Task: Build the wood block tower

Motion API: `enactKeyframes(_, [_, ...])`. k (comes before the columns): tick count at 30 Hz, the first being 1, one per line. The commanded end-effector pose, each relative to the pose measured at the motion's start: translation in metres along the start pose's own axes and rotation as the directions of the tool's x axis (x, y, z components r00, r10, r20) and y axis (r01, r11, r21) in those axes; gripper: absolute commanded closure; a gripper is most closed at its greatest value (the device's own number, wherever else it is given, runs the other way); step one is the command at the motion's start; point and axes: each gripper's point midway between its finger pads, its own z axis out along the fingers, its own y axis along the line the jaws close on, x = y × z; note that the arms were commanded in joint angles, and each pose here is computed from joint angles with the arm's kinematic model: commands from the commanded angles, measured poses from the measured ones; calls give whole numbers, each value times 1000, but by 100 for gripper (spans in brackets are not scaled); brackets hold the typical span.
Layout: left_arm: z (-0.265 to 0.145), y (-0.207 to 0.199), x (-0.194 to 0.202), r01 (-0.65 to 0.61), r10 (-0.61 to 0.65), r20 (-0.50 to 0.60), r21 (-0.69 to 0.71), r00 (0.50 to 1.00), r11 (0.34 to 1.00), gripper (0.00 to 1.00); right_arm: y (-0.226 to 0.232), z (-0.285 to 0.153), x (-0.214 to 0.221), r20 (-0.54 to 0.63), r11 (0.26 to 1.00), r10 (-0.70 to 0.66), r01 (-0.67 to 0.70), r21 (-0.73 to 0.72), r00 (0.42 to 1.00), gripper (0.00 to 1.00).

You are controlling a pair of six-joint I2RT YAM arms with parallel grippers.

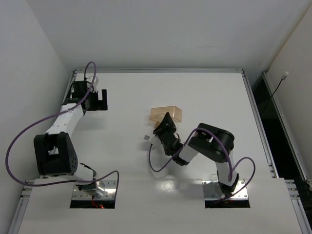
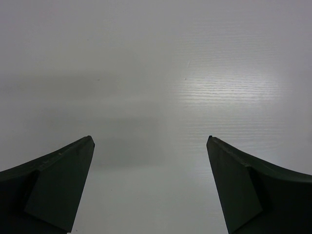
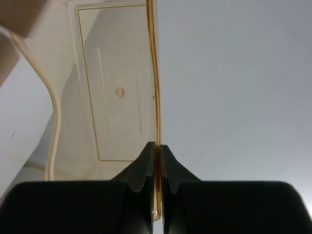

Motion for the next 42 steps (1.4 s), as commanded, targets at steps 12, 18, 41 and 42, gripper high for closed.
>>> enactKeyframes(12, [-12,-3,-20,21,-22,56,33,998,999,0,-132,-6,82,-228,880,335,-216,424,914,100])
enactKeyframes(18, [-11,-5,-18,20,-22,57,44,998,999,0,-104,22,113,-404,860,507,-415,297,762,100])
enactKeyframes(41, [-1,-20,-36,-15,0,93,164,996,986,0,138,78,199,-859,-549,451,-834,-55,-240,100])
enactKeyframes(42, [3,-22,-33,-13,-2,82,176,997,984,0,148,77,203,-861,-580,432,-814,-39,-267,100])
